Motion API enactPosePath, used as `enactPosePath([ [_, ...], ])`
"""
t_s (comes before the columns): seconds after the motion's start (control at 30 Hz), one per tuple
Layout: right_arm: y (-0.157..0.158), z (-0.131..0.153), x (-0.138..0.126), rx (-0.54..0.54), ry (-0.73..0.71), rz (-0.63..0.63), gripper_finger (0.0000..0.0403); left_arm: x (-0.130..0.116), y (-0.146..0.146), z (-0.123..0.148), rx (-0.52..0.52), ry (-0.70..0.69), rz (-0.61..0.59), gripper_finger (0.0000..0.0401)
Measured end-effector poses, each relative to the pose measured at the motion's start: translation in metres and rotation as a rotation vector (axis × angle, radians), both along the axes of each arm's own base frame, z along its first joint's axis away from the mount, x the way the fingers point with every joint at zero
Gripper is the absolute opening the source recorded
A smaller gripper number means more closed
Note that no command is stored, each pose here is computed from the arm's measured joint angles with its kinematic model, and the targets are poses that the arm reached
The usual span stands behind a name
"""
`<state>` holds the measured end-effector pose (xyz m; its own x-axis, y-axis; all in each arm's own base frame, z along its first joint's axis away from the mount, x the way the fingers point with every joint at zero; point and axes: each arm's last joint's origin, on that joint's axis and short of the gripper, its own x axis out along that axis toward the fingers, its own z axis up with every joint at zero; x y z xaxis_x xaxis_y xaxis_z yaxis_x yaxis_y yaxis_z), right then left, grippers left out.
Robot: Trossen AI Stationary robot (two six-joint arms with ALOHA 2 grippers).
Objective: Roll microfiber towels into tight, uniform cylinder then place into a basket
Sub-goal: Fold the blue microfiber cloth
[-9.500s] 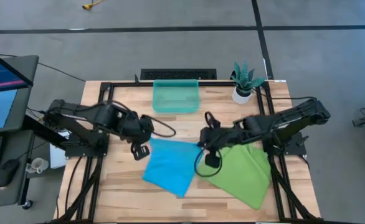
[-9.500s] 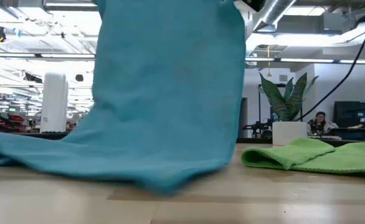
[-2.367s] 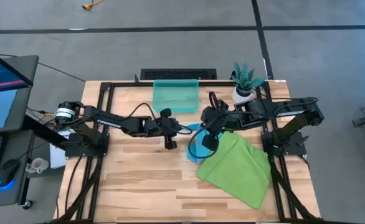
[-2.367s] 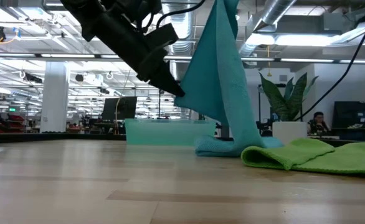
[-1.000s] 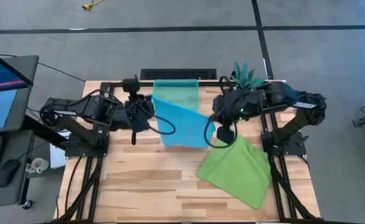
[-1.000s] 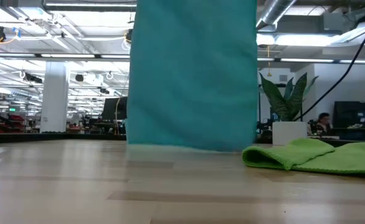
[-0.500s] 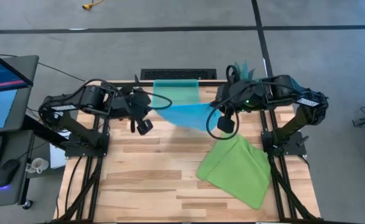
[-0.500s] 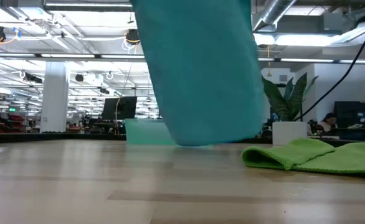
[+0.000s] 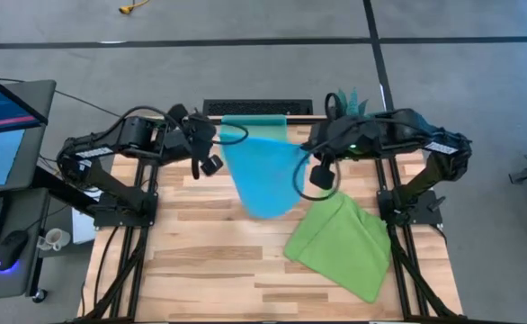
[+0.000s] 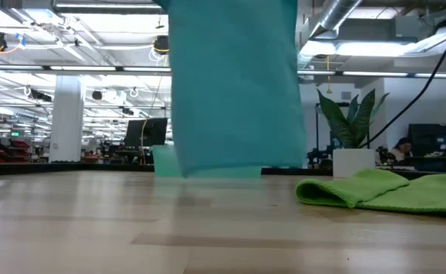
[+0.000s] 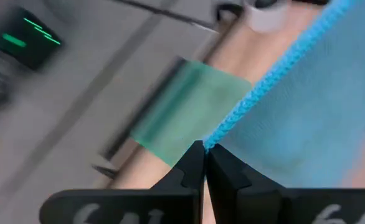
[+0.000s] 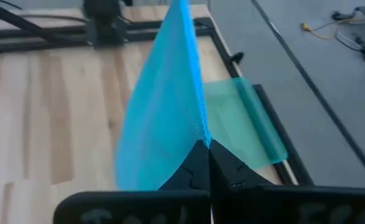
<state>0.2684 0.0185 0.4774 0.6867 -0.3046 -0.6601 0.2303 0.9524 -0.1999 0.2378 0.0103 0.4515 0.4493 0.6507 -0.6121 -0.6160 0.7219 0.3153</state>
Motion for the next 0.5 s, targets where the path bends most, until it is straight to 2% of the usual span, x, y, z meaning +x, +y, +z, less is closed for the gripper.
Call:
enactPosePath([
  [0.13,-0.008,-0.008,0.011,-0.089,0.047,-0.064,0.0006,0.004,0.002,0.006,0.138,-0.001,0.004,0.0],
  [0.23,-0.013,-0.018,0.019,-0.138,0.117,-0.083,0.0006,0.004,0.003,0.007,0.17,0.015,-0.004,0.0],
  [0.33,-0.017,-0.021,0.026,-0.167,0.132,-0.096,0.0006,0.003,0.004,0.007,0.207,0.045,0.011,0.0],
  [0.5,-0.014,-0.022,0.031,-0.193,0.116,-0.092,0.0006,-0.003,0.004,0.003,0.21,0.115,0.011,0.0],
])
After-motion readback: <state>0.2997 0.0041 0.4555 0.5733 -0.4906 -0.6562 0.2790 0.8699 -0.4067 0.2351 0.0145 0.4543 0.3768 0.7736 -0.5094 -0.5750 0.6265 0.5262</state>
